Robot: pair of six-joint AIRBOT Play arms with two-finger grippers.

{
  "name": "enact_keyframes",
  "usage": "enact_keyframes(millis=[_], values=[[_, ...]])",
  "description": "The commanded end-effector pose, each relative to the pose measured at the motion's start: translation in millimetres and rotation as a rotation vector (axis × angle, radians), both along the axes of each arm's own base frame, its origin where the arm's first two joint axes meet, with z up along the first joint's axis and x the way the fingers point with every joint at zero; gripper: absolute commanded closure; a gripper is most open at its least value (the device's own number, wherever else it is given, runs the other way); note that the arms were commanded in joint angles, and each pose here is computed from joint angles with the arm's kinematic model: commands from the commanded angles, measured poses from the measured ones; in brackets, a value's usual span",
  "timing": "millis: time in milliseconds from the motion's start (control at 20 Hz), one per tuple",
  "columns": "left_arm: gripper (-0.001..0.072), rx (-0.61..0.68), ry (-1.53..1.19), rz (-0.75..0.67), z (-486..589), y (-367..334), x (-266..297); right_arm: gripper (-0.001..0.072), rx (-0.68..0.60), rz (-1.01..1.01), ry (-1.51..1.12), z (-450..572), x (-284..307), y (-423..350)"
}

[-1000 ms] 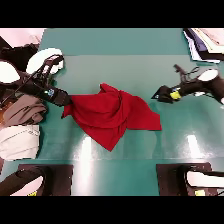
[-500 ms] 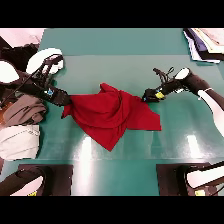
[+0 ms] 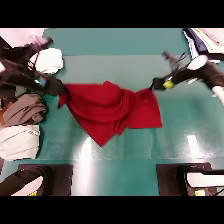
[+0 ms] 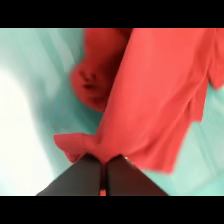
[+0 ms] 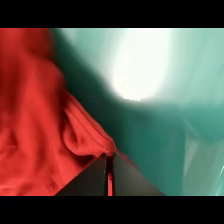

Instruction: Fold the shirts.

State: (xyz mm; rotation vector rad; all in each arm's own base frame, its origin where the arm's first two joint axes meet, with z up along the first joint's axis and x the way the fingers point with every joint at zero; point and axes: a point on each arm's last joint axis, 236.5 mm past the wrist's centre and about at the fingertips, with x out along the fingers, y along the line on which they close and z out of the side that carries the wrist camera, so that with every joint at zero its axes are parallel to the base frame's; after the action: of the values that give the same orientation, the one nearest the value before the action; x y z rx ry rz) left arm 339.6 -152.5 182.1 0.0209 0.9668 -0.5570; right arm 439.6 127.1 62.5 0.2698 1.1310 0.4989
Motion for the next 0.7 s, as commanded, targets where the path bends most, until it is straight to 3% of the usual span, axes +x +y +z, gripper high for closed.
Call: enact_keyframes(millis=[0, 250, 500, 650], values=[[0.0686, -0.029, -0.263, 0.018, 106.8, 5.9, 5.2, 0.0696, 0.002, -0.051, -0.366, 155.8, 1.3, -21.9], [0.0686, -0.114, -0.633, 0.022, 258.5, 16.6, -50.6, 0.0696, -0.019, -0.097, -0.83, 344.3, -73.2, -36.7], [0.0686, -0.245, -0.849, 0.061, 332.7, 29.3, -122.4, 0.0696, -0.048, -0.197, -1.114, 441.8, -161.7, -54.4], [0.0686, -0.368, -0.959, 0.006, 368.8, 19.2, -162.8, 0.0698, -0.115, -0.291, -1.224, 472.2, -196.2, -73.9]])
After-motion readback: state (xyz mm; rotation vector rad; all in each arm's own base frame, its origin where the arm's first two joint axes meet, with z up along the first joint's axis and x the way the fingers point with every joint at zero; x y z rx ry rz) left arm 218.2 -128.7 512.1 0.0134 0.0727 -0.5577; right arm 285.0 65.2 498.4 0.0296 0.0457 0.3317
